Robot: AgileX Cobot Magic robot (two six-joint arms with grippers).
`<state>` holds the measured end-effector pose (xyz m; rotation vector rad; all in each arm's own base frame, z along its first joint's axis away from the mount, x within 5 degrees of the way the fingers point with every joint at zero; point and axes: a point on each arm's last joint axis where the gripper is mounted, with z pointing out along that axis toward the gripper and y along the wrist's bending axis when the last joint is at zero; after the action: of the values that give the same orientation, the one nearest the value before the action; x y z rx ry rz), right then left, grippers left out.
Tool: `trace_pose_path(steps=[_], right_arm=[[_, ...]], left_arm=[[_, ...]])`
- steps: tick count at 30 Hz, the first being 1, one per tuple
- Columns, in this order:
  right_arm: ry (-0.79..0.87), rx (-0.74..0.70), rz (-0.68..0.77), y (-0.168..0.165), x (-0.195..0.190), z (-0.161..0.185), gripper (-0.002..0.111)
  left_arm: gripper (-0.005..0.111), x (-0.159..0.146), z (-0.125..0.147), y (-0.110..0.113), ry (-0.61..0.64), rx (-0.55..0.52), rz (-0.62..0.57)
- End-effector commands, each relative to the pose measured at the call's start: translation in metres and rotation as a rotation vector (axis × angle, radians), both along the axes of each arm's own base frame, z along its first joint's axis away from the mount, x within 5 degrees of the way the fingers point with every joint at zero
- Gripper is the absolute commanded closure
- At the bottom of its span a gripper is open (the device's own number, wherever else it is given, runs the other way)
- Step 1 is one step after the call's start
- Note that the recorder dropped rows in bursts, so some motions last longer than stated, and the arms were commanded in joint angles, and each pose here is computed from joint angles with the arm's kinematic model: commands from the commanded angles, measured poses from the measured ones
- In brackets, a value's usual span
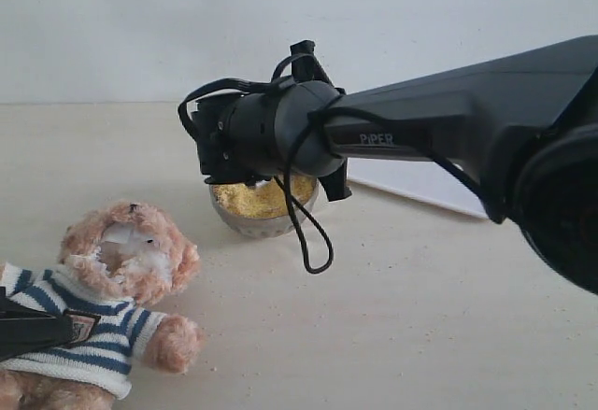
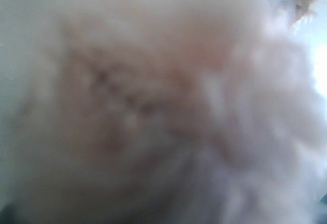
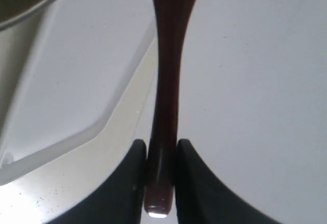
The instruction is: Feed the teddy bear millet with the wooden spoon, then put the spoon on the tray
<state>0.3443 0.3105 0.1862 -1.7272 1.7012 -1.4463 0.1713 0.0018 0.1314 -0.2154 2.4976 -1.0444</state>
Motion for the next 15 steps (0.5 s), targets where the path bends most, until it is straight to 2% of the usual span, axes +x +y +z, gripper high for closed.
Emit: trace_pose_path(steps=[1,9,15], right_arm=[[-0.038,-0.024,0.0,-0.002,0.007,-0.003,0.107],[-0.01,-0.072,0.003,0.001,0.009,-0.036,0.107],[0.012,-0.048,-0.01,0.004,0.004,-0.041,0.107]], left_arm=[[0.101,-0.001,0.002,-0.001,-0.013,-0.018,0.003],[0.101,-0.001,0.002,-0.001,-0.013,-0.018,0.003],[0.101,-0.001,0.002,-0.001,-0.013,-0.018,0.003]])
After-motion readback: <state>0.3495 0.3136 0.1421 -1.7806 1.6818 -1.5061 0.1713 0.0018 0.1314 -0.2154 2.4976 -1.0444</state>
